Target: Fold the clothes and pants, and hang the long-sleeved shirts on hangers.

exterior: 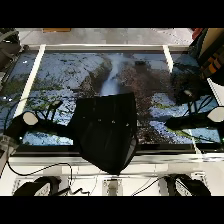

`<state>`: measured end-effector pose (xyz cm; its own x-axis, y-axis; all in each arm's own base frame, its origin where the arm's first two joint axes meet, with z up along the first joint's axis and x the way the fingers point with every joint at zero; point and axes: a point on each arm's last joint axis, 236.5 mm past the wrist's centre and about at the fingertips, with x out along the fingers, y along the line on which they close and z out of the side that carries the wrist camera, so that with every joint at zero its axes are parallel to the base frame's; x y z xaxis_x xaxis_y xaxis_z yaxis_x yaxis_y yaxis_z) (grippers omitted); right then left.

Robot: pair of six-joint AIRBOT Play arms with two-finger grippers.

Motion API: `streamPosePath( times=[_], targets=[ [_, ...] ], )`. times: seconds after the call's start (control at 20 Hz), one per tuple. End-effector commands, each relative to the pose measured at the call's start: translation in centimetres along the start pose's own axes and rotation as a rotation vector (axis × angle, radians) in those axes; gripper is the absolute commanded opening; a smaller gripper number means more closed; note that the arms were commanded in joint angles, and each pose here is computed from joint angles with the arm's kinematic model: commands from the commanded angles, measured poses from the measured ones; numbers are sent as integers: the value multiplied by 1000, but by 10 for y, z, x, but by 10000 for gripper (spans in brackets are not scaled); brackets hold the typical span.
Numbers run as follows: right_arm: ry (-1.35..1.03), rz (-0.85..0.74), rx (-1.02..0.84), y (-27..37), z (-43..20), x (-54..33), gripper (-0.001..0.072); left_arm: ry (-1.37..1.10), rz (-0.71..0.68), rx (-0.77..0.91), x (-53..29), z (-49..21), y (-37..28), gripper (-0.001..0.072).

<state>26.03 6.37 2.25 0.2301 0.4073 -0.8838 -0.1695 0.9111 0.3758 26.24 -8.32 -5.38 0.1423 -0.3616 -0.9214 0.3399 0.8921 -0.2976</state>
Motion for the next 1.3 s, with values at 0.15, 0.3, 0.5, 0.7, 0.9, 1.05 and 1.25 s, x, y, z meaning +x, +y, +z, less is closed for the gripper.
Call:
streamPosePath(
  times=[0.15, 0.3, 0.5, 0.7, 0.9, 1.05, 1.25],
  targets=[
    [210, 387, 189, 68, -83, 49, 288, 92, -83, -66, 15, -43, -18, 16],
    [277, 423, 276, 73, -108, 61, 562, 74, -110, -84, 15, -39, -25, 16],
    [358, 440, 379, 78, -134, 68, 548, 73, -131, -82, 16, -38, -32, 16],
    [421, 443, 372, 85, -156, 75, 548, 60, -129, -87, 17, -35, -31, 16],
    [422, 302, 350, 79, -165, 99, 532, -62, -193, -154, 14, -4, -44, 16],
    [497, 209, 308, 69, -186, 101, 426, -42, -167, -134, 16, -10, -39, 16],
    [480, 319, 380, 93, -173, 104, 565, -44, -165, -132, 16, -9, -38, 16]
  ],
)
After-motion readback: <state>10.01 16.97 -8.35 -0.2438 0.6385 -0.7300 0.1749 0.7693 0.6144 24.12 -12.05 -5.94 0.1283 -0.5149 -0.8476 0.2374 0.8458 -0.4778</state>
